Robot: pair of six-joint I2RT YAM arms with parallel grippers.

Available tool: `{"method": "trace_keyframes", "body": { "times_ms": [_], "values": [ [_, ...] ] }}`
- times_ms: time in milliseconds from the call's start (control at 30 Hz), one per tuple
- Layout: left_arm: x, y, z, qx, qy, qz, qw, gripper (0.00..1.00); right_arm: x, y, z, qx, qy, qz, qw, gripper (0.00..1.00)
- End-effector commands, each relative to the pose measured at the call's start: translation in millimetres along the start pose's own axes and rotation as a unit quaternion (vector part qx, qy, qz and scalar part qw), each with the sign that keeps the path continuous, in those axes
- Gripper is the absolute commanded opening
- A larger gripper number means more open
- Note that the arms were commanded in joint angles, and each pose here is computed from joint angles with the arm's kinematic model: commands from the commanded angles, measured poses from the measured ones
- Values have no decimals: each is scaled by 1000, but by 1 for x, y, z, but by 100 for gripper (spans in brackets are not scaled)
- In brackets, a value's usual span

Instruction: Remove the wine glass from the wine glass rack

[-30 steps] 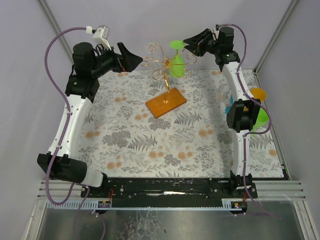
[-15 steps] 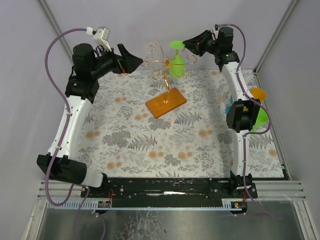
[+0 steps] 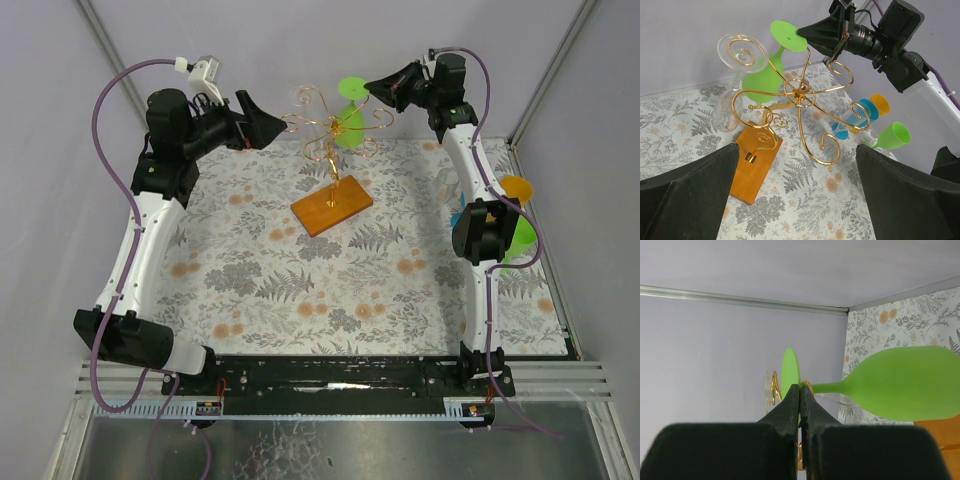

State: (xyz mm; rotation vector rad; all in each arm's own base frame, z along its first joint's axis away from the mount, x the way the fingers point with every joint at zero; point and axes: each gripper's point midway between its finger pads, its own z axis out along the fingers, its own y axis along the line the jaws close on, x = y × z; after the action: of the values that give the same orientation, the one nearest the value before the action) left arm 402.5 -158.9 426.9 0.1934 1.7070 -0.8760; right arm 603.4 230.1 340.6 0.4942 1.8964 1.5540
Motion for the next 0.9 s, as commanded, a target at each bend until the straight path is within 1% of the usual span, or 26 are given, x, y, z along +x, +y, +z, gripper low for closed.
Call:
{"method": "trace_keyframes", "body": {
  "times_ms": [0, 533, 867],
  "values": [
    [-11, -10, -9, 14, -19, 19, 1000, 100, 9, 55, -17, -50, 1, -42, 998, 0],
    [-10, -12, -7, 22, -18, 10, 1000, 100, 3, 87, -44, -55, -25, -68, 996, 0],
    [-9, -14, -9, 25, -17, 8, 1000, 100, 2, 71, -48, -28, -29, -67, 997, 0]
  ]
}}
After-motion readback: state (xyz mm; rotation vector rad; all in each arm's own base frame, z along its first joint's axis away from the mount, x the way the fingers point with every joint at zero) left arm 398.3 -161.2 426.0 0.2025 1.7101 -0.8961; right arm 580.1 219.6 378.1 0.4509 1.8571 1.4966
